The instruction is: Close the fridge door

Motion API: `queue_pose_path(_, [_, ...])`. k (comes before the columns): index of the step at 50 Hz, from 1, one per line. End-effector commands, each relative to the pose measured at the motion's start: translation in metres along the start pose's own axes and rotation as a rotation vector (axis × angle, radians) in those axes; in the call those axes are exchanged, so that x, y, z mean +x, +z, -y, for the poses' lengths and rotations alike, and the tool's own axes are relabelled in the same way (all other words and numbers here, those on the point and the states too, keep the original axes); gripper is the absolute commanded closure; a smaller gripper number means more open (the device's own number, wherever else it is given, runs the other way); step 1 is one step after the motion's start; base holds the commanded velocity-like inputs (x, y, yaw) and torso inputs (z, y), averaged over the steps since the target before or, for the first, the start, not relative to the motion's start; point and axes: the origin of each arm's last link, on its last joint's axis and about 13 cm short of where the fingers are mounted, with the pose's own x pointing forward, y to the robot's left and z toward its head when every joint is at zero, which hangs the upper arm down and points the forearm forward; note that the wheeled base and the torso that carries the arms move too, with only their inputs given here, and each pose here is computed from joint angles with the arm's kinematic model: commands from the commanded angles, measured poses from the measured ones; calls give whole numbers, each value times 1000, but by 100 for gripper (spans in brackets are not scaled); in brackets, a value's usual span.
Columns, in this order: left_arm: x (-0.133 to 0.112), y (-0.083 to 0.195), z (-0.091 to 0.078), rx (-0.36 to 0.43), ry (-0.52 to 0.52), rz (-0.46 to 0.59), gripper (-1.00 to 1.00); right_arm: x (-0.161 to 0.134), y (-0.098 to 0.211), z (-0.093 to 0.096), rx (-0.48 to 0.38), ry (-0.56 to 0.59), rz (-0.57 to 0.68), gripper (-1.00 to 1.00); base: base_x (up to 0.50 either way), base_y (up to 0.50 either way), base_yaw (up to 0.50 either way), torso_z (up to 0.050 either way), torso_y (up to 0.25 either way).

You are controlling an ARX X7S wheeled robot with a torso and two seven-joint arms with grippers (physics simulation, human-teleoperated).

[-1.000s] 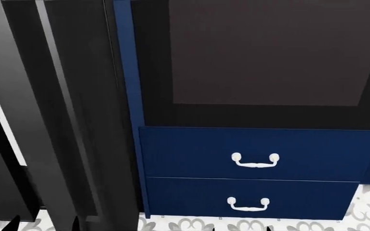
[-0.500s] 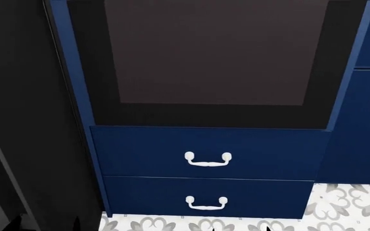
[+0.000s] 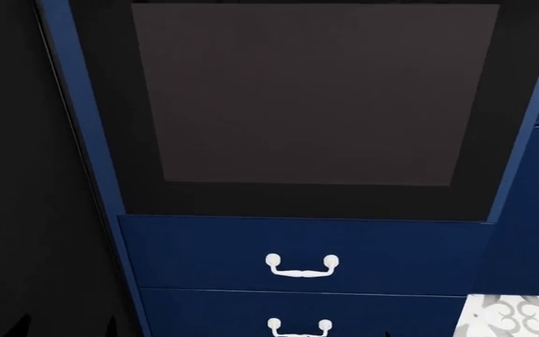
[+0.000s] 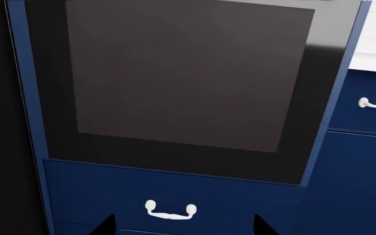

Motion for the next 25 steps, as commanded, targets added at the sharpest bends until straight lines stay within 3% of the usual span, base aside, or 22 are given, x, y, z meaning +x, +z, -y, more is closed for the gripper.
queue_pose_path(1, [-2,0,-1,19,-1,5,-100,-2,3,-1,3,0,-3,-100,500,0,0,0,0])
queue_pose_path(25, [-3,1,0,17,-1,6,-100,-2,4,0,6,-2,0,-100,500,-1,0,0,0])
